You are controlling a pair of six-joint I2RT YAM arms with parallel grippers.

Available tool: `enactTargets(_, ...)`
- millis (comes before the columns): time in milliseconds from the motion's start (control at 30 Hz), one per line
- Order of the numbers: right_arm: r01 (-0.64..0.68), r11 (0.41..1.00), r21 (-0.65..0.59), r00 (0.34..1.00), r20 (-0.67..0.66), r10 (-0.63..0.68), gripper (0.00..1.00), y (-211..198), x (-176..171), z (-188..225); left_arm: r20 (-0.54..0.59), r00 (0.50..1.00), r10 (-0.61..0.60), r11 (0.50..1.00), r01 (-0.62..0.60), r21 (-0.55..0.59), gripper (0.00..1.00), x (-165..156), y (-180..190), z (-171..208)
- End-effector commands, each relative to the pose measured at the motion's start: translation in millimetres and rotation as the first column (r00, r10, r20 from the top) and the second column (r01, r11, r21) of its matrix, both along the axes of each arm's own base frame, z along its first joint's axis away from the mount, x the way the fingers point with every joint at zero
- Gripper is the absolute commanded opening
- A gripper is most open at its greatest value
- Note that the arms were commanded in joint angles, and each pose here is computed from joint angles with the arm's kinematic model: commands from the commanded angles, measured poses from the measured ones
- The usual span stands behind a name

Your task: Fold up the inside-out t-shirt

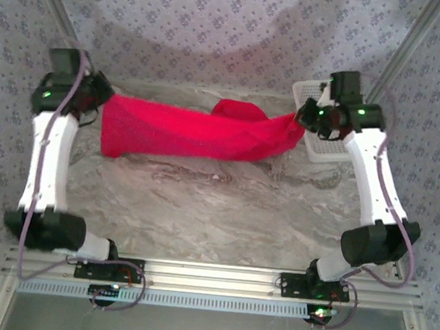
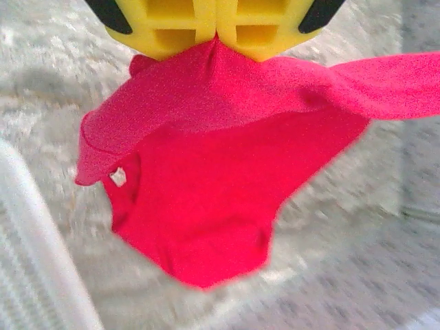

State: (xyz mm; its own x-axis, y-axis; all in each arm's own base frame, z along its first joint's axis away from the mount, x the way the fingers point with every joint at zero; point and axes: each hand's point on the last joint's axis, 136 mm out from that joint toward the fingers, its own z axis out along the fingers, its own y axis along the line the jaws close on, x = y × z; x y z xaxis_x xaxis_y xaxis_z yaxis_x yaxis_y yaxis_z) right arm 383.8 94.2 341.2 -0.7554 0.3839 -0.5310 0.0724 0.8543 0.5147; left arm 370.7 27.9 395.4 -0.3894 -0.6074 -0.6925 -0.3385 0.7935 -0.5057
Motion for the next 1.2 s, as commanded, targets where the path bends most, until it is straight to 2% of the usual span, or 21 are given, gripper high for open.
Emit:
enactTargets(0,-0.008,0.997,0.082,0.990,0.140,-0.004,0.00,-9.1,-35.0,70.9,0.271,0.961,0.064,0.998,-0.058,-0.031,0.00,-49.5,11.2,87.9)
enactTargets(100,-0.051,0.988,0.146,0.970,0.243,0.014,0.00,-3.3,-54.3,111.6,0.382,0.922,0.061,0.998,-0.048,-0.043,0.00,-73.5,9.9,125.8)
enactTargets(300,-0.150,0.968,0.203,0.925,0.374,0.065,0.00,7.1,-105.7,169.1,0.428,0.903,-0.039,0.996,0.068,-0.052,0.00,-94.3,-13.2,151.7)
enactTargets(400,-0.180,0.964,0.196,0.887,0.456,0.073,0.00,6.1,-140.9,202.4,0.493,0.869,-0.037,0.999,0.046,-0.005,0.00,-121.2,-13.8,183.1)
enactTargets(600,-0.226,0.954,0.195,0.807,0.586,0.072,0.00,5.7,-200.9,249.6,0.567,0.823,-0.040,0.999,0.017,0.047,0.00,-158.3,-16.6,217.2)
enactTargets(767,-0.247,0.949,0.198,0.763,0.643,0.064,0.00,6.4,-216.1,269.9,0.573,0.817,-0.060,0.998,0.031,0.059,0.00,-164.5,-20.5,223.0)
enactTargets(867,-0.189,0.959,0.211,0.796,0.604,0.024,0.00,-0.7,-193.8,260.7,0.538,0.841,-0.053,0.998,0.023,0.061,0.00,-148.8,-15.8,212.8)
enactTargets(967,-0.122,0.977,0.174,0.852,0.523,0.013,0.00,-9.5,-140.7,227.4,0.444,0.895,-0.048,0.998,0.031,0.046,0.00,-106.1,-7.5,178.8)
enactTargets(1033,-0.082,0.981,0.177,0.898,0.441,-0.004,0.00,-14.6,-93.4,193.3,0.353,0.935,-0.043,0.999,0.038,0.022,0.00,-61.8,0.7,136.4)
enactTargets(1100,-0.071,0.978,0.194,0.939,0.345,0.000,0.00,-13.4,-39.3,148.1,0.213,0.976,-0.043,0.999,0.048,-0.019,0.00,-6.7,9.9,69.9)
enactTargets(1167,-0.068,0.976,0.208,0.974,0.226,0.020,0.00,-6.1,7.4,96.1,0.075,0.996,-0.051,0.996,0.057,-0.074,0.00,38.5,15.6,0.6)
